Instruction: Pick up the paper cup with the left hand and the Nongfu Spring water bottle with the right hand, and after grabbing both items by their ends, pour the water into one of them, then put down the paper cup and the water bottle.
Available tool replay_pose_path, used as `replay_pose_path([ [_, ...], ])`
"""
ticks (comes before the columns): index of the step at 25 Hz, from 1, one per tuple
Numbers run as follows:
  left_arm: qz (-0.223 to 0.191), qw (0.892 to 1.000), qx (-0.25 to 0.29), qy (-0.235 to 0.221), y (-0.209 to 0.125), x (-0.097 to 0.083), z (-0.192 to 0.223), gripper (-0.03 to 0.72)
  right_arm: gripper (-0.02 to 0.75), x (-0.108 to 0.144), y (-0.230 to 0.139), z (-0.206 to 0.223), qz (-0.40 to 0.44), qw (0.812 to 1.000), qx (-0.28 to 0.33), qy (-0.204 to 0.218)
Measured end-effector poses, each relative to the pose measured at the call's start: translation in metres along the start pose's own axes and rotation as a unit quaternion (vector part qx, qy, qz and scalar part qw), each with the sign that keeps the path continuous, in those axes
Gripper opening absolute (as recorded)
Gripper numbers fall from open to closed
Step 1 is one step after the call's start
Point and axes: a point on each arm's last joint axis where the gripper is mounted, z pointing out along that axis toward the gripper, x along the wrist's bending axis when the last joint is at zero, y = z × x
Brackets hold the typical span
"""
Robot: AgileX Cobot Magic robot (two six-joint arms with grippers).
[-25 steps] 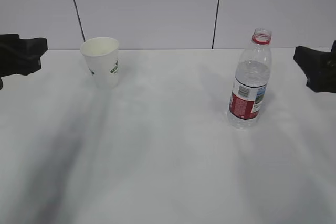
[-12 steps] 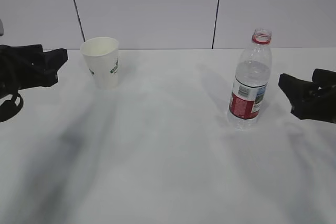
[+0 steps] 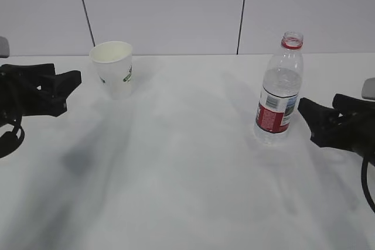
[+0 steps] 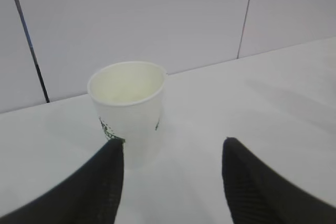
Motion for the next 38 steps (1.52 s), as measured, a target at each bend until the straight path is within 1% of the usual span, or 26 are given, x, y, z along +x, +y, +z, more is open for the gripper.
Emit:
replay_pose_path([
  [4,-0.005,1.0,0.001,-0.005,-0.009,-0.003,-0.008,0.444,0.566,-0.001,-0.01,0.003,0.004,1.0,0.02,-0.001],
  [8,-0.01,1.0,-0.003,-0.009,-0.013,-0.005,-0.014,0.444,0.566,-0.001,-0.013,0.003,0.005,1.0,0.023,0.001],
  [14,-0.023,0.999,-0.02,-0.021,-0.026,-0.008,-0.019,0.443,0.566,0.005,-0.015,0.003,-0.009,0.999,0.031,0.033],
  [18,-0.031,0.999,-0.008,-0.023,-0.036,-0.01,-0.024,0.444,0.566,0.005,-0.016,0.003,-0.011,0.999,0.031,0.036],
  [24,-0.03,0.999,-0.003,-0.03,-0.039,-0.012,-0.027,0.443,0.567,0.005,-0.016,0.004,-0.011,0.999,0.032,0.036],
  [28,-0.03,0.999,0.011,-0.038,-0.045,-0.015,-0.033,0.443,0.566,0.005,-0.016,0.004,-0.011,0.999,0.032,0.036],
  [32,-0.032,0.999,0.021,-0.039,-0.05,-0.017,-0.037,0.444,0.566,0.005,-0.016,0.004,-0.012,0.999,0.032,0.036],
  [38,-0.033,0.998,0.022,-0.039,-0.05,-0.017,-0.037,0.444,0.566,0.004,-0.02,0.007,-0.01,0.999,0.038,0.036],
])
